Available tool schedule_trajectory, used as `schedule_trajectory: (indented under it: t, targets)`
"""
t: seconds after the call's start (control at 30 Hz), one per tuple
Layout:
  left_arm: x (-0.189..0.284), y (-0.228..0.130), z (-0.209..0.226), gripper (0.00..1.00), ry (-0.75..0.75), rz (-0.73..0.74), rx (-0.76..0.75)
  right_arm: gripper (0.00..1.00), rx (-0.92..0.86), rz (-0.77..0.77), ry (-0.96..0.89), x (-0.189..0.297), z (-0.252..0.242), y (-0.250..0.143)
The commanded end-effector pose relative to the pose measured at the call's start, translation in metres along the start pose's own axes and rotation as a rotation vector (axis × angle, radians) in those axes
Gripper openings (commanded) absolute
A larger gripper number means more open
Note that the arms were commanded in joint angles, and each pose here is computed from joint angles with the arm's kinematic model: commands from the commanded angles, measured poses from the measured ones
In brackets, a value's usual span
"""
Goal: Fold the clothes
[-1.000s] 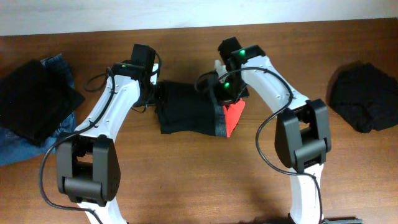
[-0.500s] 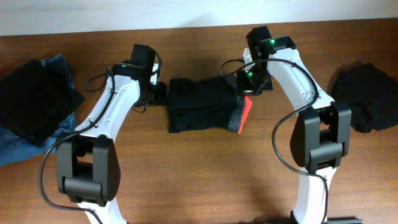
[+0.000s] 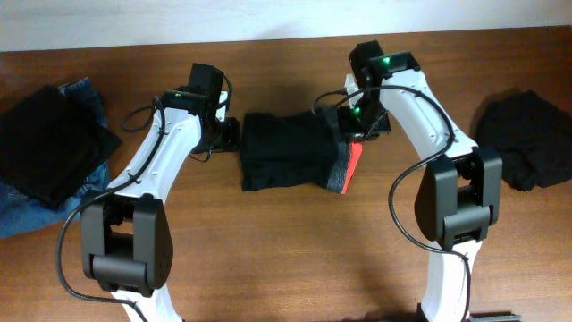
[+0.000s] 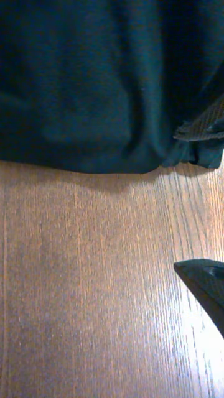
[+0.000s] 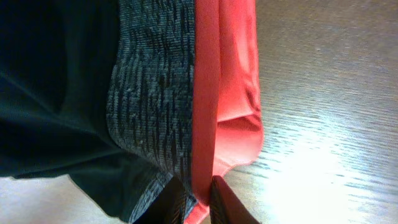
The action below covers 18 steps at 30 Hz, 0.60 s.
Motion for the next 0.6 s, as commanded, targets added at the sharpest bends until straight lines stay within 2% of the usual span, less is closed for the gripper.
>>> schedule_trajectory:
  t: [0.0,0.07,0.17,0.23,0.4,0.57]
  targets:
    - [0.01,0.006,-0.001,0.6,-0.001,-0.03,0.001,0.18,0.023,-0.137,-0.029,0.048,-0.006,0.023]
    - [0.01,0.006,-0.002,0.56,-0.008,-0.028,0.0,0.19,0.027,-0.166,-0.031,0.06,-0.005,0.029]
    - [0.01,0.004,-0.006,0.56,-0.034,-0.018,0.0,0.19,0.033,-0.166,-0.03,0.062,-0.002,0.029]
    - [0.01,0.003,-0.009,0.56,-0.053,-0.012,-0.001,0.24,0.05,-0.145,-0.029,0.059,0.002,0.025]
    - [0.01,0.002,-0.011,0.56,-0.062,-0.008,-0.001,0.25,0.072,-0.147,-0.022,0.057,0.011,0.026]
    - [0.012,-0.004,-0.037,0.52,-0.186,0.021,-0.022,0.28,0.22,-0.148,0.042,0.049,0.038,0.029]
Point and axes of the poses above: each gripper's point midway between its finger pads, its own x axis back along the fingers, its own z axis along the line the jaws close on, y = z × x, the point moved 1 cm from there along x, back along the fingers, and after that the axes turned 9 degrees about x, right-handed, at the moved point
